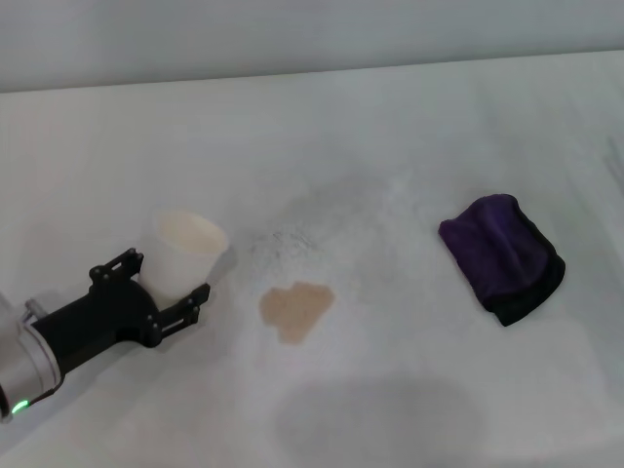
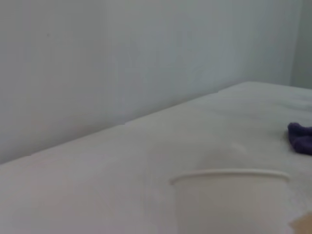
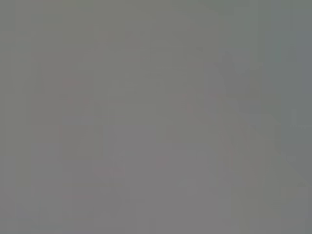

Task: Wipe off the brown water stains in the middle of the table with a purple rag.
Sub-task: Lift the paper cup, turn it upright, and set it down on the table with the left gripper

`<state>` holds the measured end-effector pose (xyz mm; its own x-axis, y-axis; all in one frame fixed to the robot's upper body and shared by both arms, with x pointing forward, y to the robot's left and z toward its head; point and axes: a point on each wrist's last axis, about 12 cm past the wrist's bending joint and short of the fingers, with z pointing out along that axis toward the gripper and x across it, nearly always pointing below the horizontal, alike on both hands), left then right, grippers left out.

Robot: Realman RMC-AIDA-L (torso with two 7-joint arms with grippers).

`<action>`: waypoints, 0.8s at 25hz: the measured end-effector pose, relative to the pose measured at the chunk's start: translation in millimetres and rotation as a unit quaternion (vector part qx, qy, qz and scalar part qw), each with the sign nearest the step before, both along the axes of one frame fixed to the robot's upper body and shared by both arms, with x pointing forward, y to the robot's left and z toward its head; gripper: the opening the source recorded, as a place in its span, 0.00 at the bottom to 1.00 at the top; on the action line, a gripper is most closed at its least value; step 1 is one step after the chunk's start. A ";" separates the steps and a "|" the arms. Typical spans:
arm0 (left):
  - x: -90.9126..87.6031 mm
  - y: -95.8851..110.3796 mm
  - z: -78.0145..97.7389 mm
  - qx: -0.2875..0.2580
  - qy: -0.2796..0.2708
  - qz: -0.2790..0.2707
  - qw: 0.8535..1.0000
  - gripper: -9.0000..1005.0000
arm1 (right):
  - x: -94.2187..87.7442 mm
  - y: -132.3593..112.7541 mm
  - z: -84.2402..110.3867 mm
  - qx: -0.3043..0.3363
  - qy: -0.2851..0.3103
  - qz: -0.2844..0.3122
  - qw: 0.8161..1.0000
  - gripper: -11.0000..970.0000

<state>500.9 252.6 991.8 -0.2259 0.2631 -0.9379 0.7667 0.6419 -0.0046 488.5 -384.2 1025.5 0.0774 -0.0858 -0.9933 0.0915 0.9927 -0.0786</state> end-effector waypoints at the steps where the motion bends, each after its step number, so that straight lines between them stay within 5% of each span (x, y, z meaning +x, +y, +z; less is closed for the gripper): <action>1: -3.5 1.7 -2.2 0.004 -0.002 0.001 1.000 0.77 | 0.3 0.0 0.2 0.000 0.000 0.000 1.000 0.86; 20: -9.5 4.5 -6.0 0.028 -0.030 0.000 0.999 0.79 | 6.1 1.2 0.2 0.000 0.007 0.001 1.000 0.85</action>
